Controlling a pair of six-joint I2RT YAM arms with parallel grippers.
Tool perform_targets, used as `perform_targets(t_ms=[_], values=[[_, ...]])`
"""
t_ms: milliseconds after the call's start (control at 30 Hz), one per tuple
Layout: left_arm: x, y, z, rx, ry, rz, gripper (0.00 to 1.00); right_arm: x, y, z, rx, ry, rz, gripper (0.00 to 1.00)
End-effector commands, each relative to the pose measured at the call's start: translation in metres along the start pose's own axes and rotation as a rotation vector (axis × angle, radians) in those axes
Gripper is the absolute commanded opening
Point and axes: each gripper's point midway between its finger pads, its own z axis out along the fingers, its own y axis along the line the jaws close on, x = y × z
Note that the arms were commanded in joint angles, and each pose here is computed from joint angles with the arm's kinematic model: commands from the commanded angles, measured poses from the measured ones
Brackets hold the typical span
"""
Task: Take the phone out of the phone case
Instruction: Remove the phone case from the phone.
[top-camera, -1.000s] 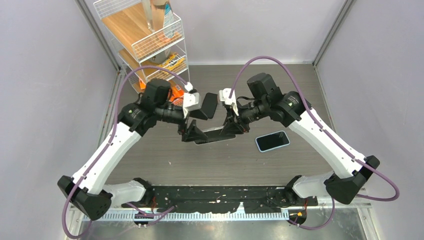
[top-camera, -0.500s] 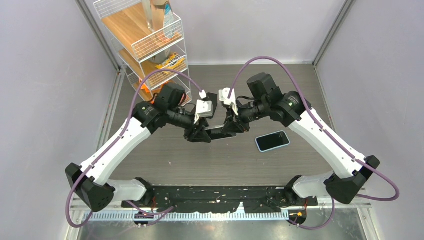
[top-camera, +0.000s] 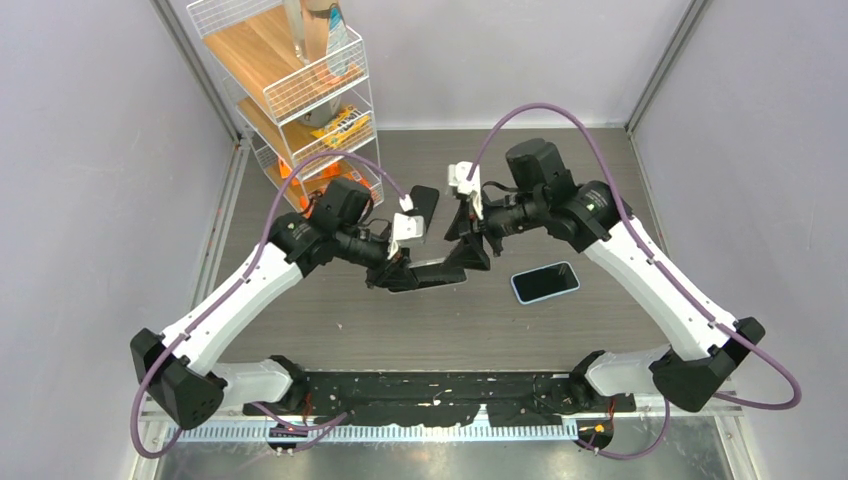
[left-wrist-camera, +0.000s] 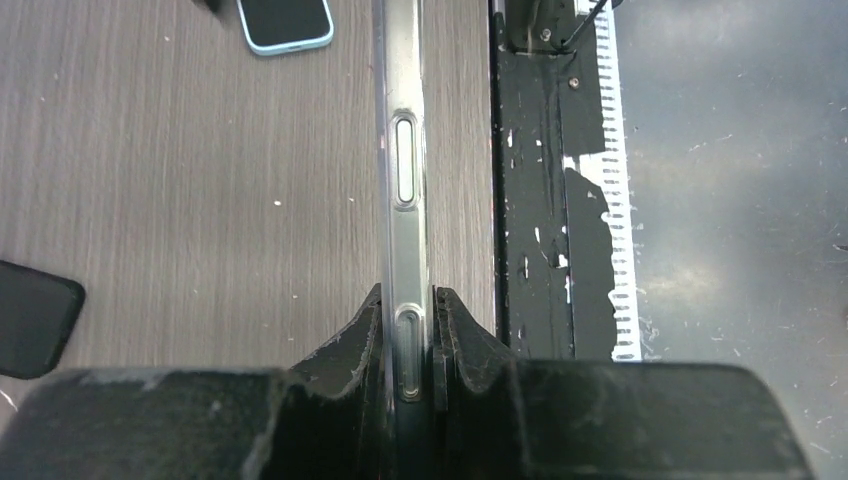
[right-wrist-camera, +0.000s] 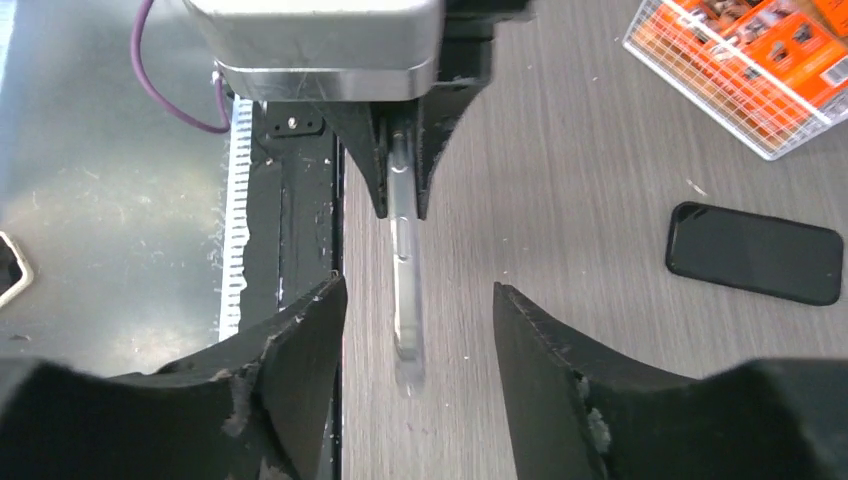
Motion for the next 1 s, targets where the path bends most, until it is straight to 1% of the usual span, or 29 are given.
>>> perform_targets(t_ms=[0,167,233,433,533,800,900,967], values=[[-0.021,-0.001,-0.012,-0.059,-0.108,0.079,0.0,-0.039,-0.001,-0.025,0.014,-0.17,-0.01,0.65],[-0.026,-0.003,-0.018,-0.087,-0.171,0.057,0.0,-0.049,0.0,-0.036,-0.048,-0.261,0.083,0.66],[-0.029,-0.005,-0.019,-0.092,-0.195,0.044,0.0,-0.051,-0.001,-0.037,-0.063,-0.283,0.086,0.65],[-0.035,-0.008,-0.02,-0.088,-0.245,0.008,0.0,-0.044,0.003,-0.028,-0.131,-0.3,0.124,0.57],[-0.037,-0.008,-0.02,-0.084,-0.253,-0.002,0.0,-0.041,0.005,-0.024,-0.165,-0.302,0.146,0.56],[-0.038,-0.008,-0.018,-0.073,-0.26,-0.01,0.0,-0.03,0.004,-0.016,-0.19,-0.3,0.175,0.51],[-0.038,-0.009,-0.018,-0.069,-0.26,-0.011,0.0,-0.027,0.004,-0.013,-0.195,-0.299,0.184,0.44],[-0.038,-0.009,-0.018,-0.069,-0.26,-0.011,0.0,-0.027,0.003,-0.013,-0.199,-0.301,0.187,0.37]])
